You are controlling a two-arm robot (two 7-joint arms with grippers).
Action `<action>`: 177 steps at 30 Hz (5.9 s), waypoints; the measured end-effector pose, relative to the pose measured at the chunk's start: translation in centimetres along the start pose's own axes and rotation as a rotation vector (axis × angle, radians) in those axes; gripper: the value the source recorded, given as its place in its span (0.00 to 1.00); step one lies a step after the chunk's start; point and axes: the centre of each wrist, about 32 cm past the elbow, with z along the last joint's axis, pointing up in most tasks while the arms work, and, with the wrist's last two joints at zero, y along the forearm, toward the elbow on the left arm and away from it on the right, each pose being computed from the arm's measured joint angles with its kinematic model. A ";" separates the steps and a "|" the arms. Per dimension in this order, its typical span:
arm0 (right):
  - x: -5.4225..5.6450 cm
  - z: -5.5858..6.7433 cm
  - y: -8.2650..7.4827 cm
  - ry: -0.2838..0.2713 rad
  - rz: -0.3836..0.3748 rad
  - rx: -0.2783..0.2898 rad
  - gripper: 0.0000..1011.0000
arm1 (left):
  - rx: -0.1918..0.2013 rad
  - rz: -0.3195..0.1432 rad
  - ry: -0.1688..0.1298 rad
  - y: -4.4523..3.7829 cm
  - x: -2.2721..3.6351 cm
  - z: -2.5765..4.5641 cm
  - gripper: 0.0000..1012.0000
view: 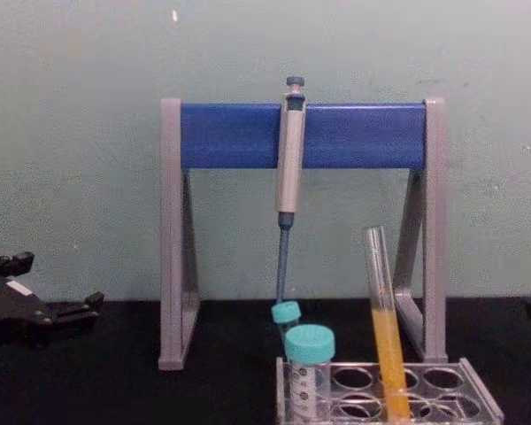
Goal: Pick up the test tube from the test tube rack, shake it, then place it back into the test tube rack.
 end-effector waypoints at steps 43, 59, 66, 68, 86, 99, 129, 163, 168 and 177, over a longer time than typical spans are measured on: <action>0.2 4.3 -2.0 0.246 0.343 0.031 0.99 | 0.000 0.000 0.000 0.00 0.00 0.00 0.99; -0.9 6.4 -0.1 0.285 0.515 -0.058 0.99 | 0.000 0.000 0.000 0.00 0.00 0.00 0.99; -1.6 6.7 1.5 0.259 0.548 -0.088 0.99 | 0.000 0.000 0.000 0.00 0.00 0.00 0.99; -1.7 6.8 1.8 0.255 0.551 -0.091 0.99 | 0.000 0.000 0.000 0.00 0.00 0.00 0.99; -2.8 6.9 4.6 0.247 0.549 -0.113 0.99 | 0.000 0.000 0.000 0.00 0.00 0.00 0.99; -3.1 7.0 5.1 0.246 0.551 -0.116 0.99 | 0.000 0.000 0.000 0.00 0.00 0.00 0.99; -3.0 7.0 5.0 0.248 0.550 -0.114 0.36 | 0.000 0.000 0.000 0.00 0.00 0.00 0.99; -3.4 5.8 3.2 0.291 0.506 -0.002 0.23 | 0.000 0.000 0.000 0.00 0.00 0.00 0.99; -3.5 5.5 2.6 0.309 0.492 0.041 0.23 | 0.000 0.000 0.000 0.00 0.00 0.00 0.99; -2.9 6.5 1.8 0.315 0.496 0.113 0.23 | 0.000 0.000 0.000 0.00 0.00 0.00 0.99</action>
